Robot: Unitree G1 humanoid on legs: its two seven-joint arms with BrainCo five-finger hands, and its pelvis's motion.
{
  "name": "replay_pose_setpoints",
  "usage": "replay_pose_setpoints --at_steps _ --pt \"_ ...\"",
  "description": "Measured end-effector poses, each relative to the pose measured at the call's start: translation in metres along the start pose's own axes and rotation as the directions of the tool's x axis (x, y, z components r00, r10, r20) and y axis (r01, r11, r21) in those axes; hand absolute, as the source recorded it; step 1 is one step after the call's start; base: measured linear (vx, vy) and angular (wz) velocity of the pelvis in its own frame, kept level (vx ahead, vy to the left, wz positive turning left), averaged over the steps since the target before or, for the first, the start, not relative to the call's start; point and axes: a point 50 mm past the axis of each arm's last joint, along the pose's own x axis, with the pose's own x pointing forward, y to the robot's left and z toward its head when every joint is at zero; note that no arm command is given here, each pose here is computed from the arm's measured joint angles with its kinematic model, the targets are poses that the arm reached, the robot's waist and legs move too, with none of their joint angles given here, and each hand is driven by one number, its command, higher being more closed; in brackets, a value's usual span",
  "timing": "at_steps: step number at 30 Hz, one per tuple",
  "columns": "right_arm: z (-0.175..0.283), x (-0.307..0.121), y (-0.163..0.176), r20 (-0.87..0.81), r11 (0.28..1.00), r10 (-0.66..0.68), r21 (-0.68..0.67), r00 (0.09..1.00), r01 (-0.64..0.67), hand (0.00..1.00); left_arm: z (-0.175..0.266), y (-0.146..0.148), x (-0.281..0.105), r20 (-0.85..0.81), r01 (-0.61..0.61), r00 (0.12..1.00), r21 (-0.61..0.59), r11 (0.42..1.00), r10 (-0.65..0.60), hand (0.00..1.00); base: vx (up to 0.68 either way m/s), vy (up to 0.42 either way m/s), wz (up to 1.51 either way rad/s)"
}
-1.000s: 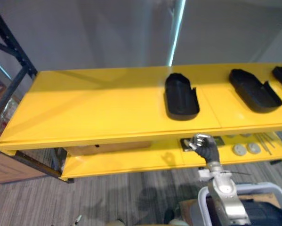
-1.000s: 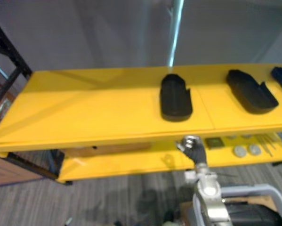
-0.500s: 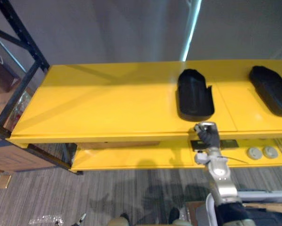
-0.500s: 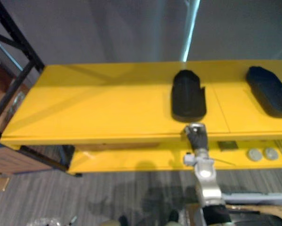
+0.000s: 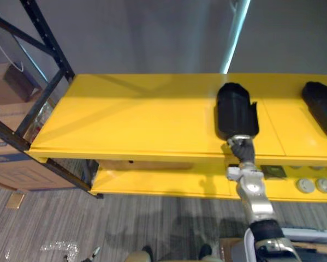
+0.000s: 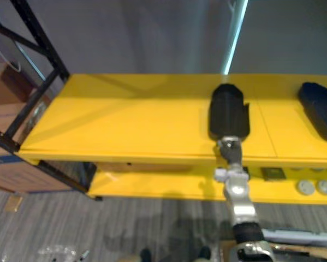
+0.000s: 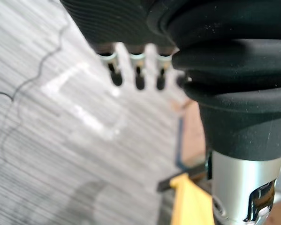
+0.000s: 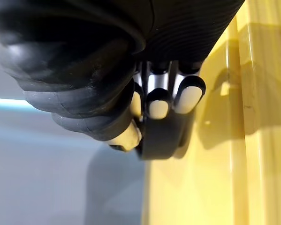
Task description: Walk over and take plastic housings, then place them on the shelf
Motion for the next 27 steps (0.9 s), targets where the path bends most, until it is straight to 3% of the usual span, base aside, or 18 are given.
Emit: replay_pose_setpoints --at_steps 20,27 --pt "0.017 0.037 -0.035 0.009 0.988 -0.157 0.003 0.988 0.157 1.00 -0.001 0.000 0.000 -0.011 0.004 1.000 0.002 1.000 -0.004 0.00 -0.01 0.009 0.03" --pt "0.021 0.041 -0.035 0.020 0.988 -0.158 0.004 0.987 0.158 1.00 -0.002 0.000 0.000 -0.005 0.003 1.000 -0.001 1.000 -0.003 0.00 0.00 0.003 0.01"
